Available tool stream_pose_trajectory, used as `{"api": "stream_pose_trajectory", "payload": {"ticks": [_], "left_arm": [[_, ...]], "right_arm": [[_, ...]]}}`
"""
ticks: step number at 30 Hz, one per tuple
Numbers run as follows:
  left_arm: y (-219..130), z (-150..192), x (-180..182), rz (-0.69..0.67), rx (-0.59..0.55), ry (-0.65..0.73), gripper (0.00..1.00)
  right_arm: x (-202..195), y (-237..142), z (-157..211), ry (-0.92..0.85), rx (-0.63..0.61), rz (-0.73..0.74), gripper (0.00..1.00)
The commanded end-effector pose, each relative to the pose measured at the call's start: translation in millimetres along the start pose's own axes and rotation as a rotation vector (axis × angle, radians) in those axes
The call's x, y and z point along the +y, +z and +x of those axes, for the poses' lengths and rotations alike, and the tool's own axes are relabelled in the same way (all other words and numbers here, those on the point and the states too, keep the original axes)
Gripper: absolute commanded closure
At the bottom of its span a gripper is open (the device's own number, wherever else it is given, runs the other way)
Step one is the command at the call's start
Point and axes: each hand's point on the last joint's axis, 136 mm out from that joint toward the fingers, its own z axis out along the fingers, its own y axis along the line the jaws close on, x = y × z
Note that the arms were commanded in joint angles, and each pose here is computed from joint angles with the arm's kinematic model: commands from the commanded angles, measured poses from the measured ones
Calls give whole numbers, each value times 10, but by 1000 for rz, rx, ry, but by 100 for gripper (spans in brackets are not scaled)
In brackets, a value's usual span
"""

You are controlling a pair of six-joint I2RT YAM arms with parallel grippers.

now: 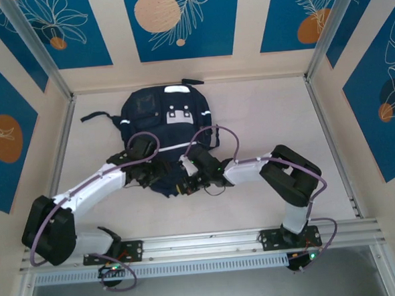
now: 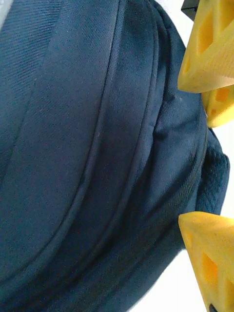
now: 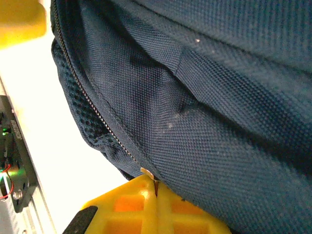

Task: Pack the student bag

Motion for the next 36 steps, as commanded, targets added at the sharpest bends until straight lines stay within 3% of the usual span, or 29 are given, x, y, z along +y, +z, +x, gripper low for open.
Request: {"api": "stream_pose_trajectory", "payload": {"ticks": [1,7,10,15,22,27,36], "left_arm": [[178,130,25,-24,64,-29,35],[443,92,-20,-62,77,5,38],[580,49,-94,-54,80,20,56],[686,27,59,-151,91,32,99],[669,7,338,-202,80,-19,100],[594,-50,415,-227,59,-25,100],[372,-186,370,-187,31,-2,100]], "right_arm": [[106,150,188,6,106,-31,100],[266,179,137,-22,115,-51,100],[215,157,185,-15,127,-25,100],[-117,67,349,33,164,97,100],[-518,-209,508,109,193,239,100],[-787,-464,451,177,132,298,100],[-749,-452,209,194,61,158,100]]}}
